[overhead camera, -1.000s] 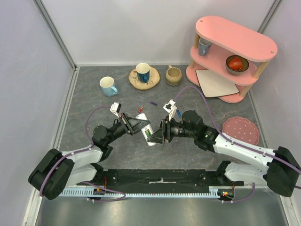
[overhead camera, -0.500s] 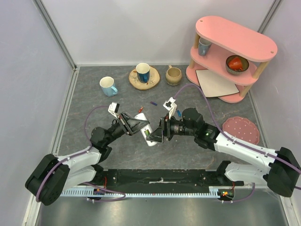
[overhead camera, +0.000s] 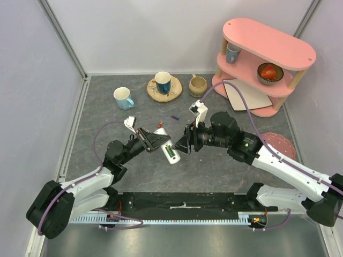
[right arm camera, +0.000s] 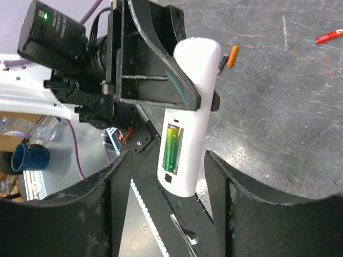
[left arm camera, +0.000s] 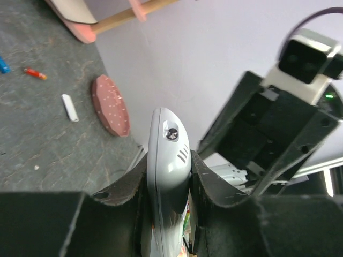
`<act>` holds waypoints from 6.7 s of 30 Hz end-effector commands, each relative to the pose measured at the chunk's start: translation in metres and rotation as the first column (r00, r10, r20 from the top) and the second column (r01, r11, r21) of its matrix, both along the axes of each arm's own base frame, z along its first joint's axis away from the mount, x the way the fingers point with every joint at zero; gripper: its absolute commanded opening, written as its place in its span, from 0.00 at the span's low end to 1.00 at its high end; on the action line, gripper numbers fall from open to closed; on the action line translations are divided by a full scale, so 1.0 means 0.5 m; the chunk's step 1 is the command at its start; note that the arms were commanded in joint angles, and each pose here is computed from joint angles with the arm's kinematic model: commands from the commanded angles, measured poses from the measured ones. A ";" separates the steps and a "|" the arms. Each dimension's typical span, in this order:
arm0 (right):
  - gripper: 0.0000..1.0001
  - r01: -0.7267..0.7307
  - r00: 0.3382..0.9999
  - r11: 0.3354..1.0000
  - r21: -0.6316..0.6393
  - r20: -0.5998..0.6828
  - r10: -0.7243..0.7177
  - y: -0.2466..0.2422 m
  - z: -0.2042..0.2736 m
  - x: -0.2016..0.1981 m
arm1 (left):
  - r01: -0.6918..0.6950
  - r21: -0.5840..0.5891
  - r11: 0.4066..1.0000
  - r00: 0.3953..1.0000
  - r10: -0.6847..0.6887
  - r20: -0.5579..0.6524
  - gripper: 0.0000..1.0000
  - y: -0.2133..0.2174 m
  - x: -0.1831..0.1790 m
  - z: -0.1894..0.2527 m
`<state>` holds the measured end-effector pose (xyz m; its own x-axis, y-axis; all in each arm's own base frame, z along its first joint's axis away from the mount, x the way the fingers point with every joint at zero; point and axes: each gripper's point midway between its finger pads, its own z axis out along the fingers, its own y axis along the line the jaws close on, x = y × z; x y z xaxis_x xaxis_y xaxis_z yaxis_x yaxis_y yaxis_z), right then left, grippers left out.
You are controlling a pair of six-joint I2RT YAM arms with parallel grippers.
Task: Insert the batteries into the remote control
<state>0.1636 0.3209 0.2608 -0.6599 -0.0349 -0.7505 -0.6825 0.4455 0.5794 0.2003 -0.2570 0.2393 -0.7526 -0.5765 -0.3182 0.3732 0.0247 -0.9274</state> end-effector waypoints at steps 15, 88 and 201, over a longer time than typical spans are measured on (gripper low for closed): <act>0.49 0.109 0.986 0.907 -0.406 0.161 -0.046 0.017 -0.039 0.025 | -0.084 0.081 0.993 0.995 0.087 -0.038 0.02 -0.006 0.051 -0.007; 0.00 0.094 0.988 0.921 -0.377 0.148 -0.040 0.033 -0.019 0.007 | -0.077 0.072 0.994 0.996 0.079 -0.028 0.02 0.004 0.031 -0.013; 0.00 -0.124 0.991 0.840 -0.528 -0.099 0.085 0.039 -0.101 0.025 | 0.003 -0.010 1.000 1.000 -0.003 0.029 0.02 -0.013 0.002 0.025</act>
<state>0.1674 0.3379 0.2155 -0.6853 -0.4874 -0.5411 -0.7064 0.6254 0.3314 0.2098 -0.2618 0.2221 -0.7476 -0.5804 -0.3230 0.3273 0.1011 -0.9395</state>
